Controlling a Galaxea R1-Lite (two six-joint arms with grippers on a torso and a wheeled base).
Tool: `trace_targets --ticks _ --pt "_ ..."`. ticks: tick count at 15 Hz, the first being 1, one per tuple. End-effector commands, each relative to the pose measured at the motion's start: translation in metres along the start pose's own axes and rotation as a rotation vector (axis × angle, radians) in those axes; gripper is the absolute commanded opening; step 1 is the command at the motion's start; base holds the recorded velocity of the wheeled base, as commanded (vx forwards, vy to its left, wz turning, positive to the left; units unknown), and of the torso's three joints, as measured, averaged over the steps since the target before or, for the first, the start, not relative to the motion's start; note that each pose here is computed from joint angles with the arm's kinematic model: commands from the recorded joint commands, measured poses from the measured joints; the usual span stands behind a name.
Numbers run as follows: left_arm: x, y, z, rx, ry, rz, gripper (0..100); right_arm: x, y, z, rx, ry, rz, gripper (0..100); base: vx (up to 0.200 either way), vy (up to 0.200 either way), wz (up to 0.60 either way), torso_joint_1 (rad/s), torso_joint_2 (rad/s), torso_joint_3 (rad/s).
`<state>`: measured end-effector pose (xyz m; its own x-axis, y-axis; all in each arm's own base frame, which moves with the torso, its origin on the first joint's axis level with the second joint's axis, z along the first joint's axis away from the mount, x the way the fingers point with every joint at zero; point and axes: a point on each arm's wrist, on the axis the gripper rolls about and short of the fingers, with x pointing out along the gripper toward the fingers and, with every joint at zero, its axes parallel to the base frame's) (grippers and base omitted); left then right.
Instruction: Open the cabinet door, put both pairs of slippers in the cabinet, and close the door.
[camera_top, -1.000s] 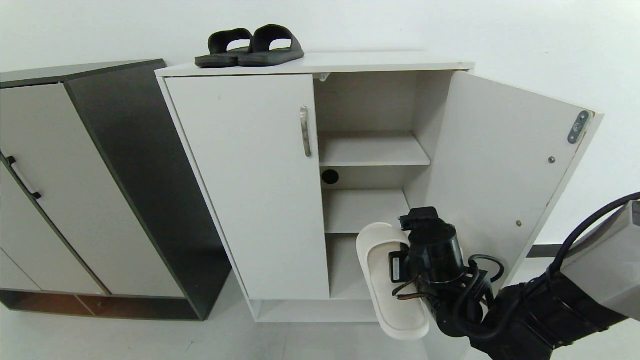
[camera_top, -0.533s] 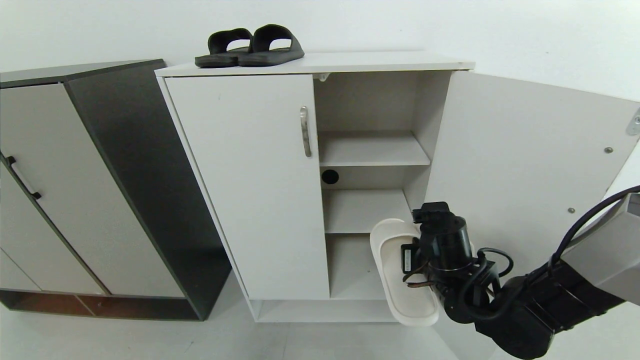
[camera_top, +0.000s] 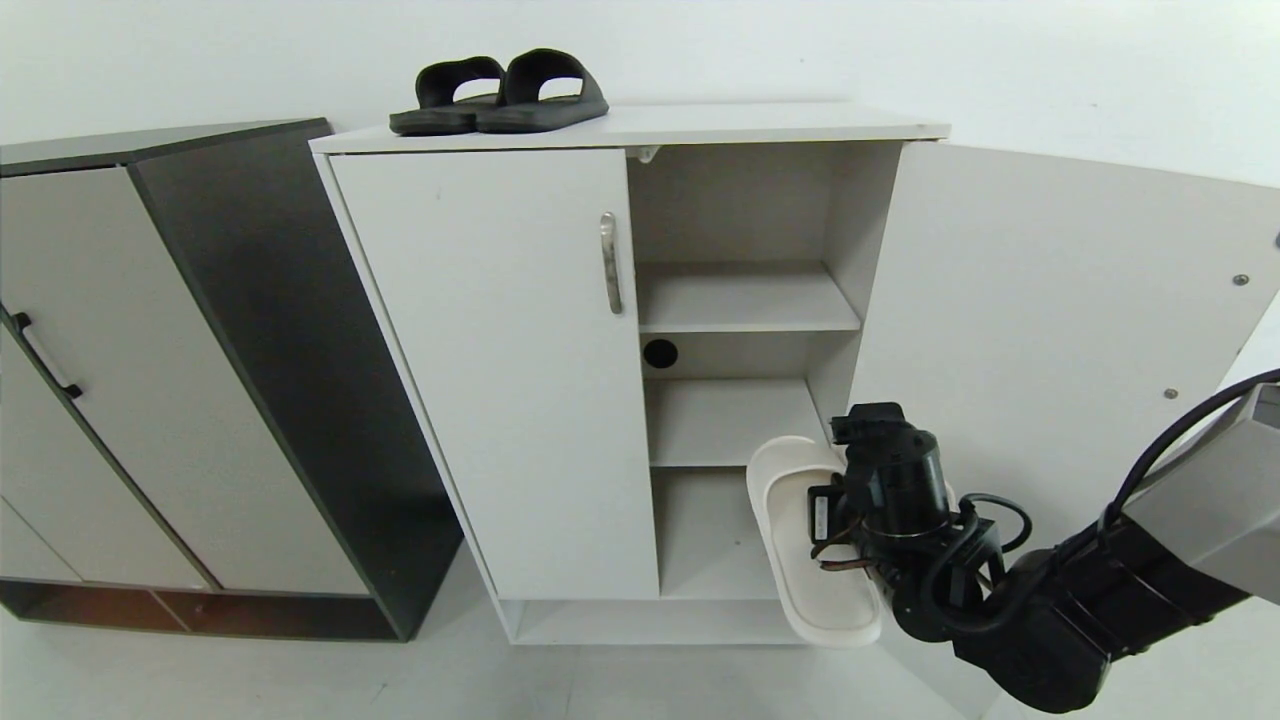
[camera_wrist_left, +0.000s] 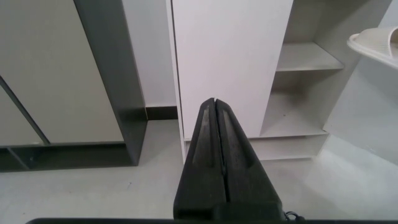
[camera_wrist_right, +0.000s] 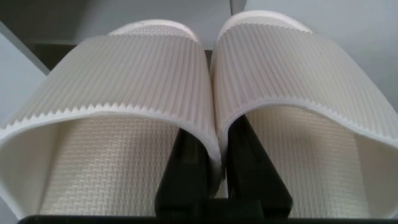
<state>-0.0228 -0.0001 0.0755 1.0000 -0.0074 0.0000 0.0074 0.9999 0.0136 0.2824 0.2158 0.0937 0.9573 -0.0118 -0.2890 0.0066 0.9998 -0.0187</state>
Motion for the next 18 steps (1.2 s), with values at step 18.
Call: trace_targets --ticks 18 --pt "0.000 0.000 0.000 -0.003 0.002 0.001 0 0.027 0.076 -0.048 -0.003 0.048 0.160 0 0.000 0.000 0.00 0.000 0.00 -0.027"
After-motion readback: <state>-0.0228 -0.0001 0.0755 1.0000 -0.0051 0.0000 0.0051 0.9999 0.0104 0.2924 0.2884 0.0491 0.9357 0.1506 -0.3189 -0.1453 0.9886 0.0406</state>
